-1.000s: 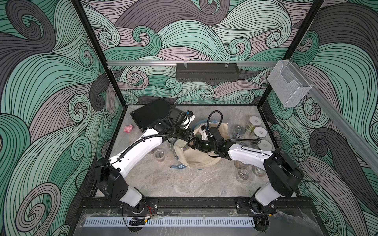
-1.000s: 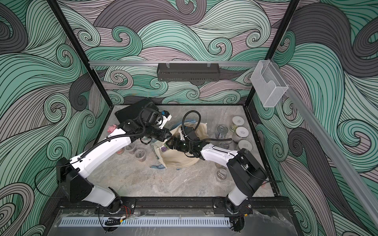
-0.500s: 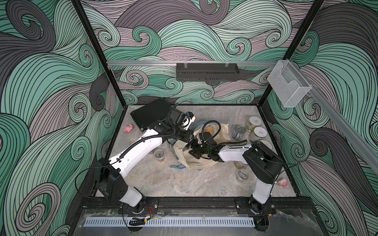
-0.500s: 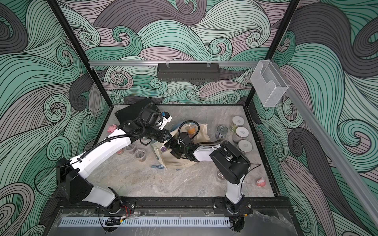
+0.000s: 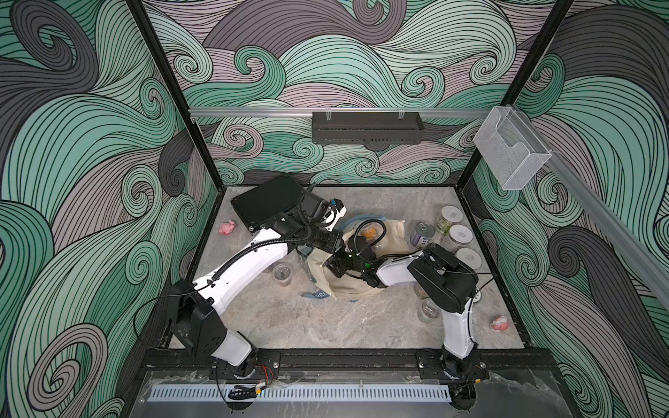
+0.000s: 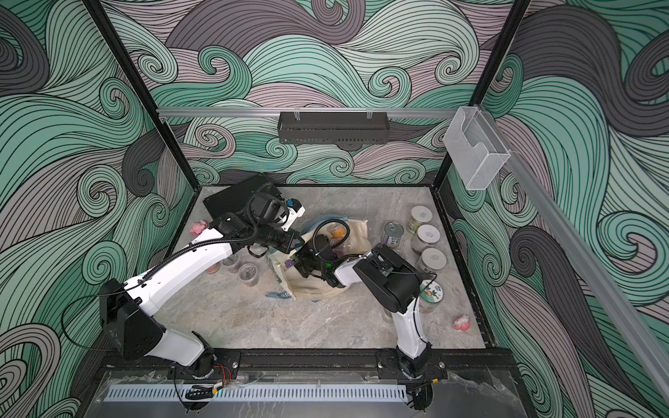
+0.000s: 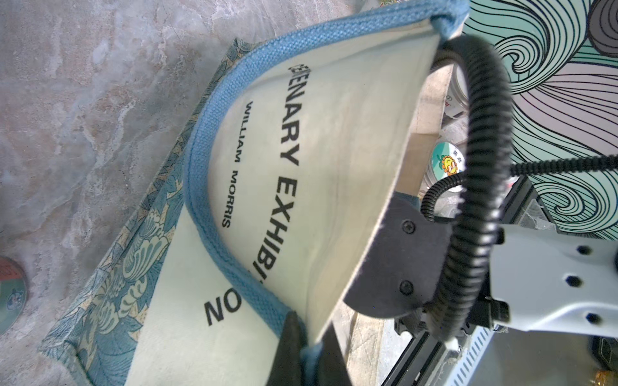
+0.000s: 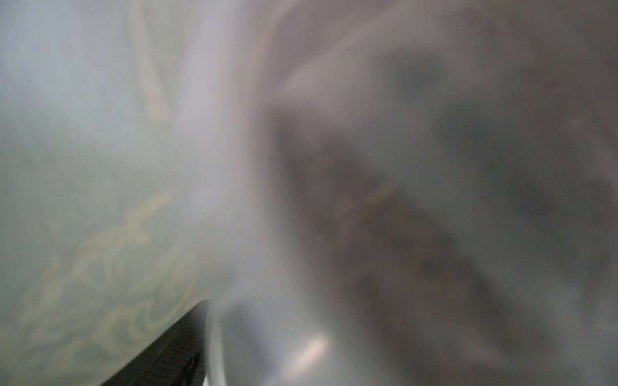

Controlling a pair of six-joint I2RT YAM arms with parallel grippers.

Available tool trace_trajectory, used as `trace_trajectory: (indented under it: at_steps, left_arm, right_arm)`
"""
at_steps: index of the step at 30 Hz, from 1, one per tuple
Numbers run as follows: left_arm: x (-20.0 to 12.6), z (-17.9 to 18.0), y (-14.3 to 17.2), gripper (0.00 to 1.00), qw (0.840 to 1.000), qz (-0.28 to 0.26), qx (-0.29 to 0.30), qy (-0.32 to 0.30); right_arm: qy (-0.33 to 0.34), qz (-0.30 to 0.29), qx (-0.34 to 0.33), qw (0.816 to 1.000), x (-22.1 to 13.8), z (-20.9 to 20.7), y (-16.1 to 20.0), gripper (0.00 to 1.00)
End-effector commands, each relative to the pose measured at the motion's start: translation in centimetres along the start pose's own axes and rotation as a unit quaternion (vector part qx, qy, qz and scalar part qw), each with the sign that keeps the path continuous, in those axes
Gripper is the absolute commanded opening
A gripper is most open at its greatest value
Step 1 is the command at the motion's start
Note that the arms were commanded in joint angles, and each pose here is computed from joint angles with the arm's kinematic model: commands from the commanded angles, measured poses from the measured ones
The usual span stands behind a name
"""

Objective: Take out the seed jars from the canvas bag
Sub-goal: Pick up the seed jar from the canvas bag.

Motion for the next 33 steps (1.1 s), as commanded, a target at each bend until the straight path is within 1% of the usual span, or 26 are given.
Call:
trace_trajectory:
  at_steps: [1,4,9,14,19,24,28,33]
  left_arm:
    - [-0.8,-1.7,0.0,0.00,0.999,0.006,0.010,0.045]
    - [-1.0,-1.8,0.0,0.00,0.999,0.006,0.015,0.044]
    - [-1.2,-2.1,0.2,0.00,0.998,0.005,0.017,0.056]
    - [-1.3,-2.0,0.3,0.00,0.998,0.003,0.021,0.052]
    - [-1.6,-1.4,0.3,0.00,0.999,-0.002,0.029,0.028]
    - [-1.7,-0.1,0.5,0.00,0.999,-0.008,0.032,-0.032]
    - [-1.5,1.1,0.5,0.00,0.997,-0.011,0.020,-0.075]
    - [-1.5,1.6,-0.3,0.00,0.996,-0.028,0.011,-0.084]
  right_arm:
    - [0.033,-0.019,0.060,0.997,1.0,-2.5,-0.5,0.99]
    - [0.042,-0.021,0.066,0.997,1.5,-3.1,-0.7,0.98]
    - [0.046,-0.012,0.061,0.997,2.2,-4.0,-0.8,0.83]
    - [0.046,-0.012,0.029,0.998,1.4,-3.5,-0.6,0.70]
    - [0.042,-0.020,-0.010,0.999,-0.4,-2.2,-0.5,0.68]
    - [0.041,-0.041,-0.050,0.997,-2.9,-0.9,-0.8,0.68]
    - [0.040,-0.057,-0.089,0.994,-5.2,0.7,-1.0,0.68]
    - [0.039,-0.078,-0.144,0.986,-8.4,3.2,-1.1,0.68]
Point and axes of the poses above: each gripper's point midway between its finger pads, its own x axis out along the fingers, its own z axis along the line the jaws close on, y = z × x, the point moved 6 cm from there along -x, back along the fingers, and after that the axes turned 4 degrees about x, right-handed, at the moved point
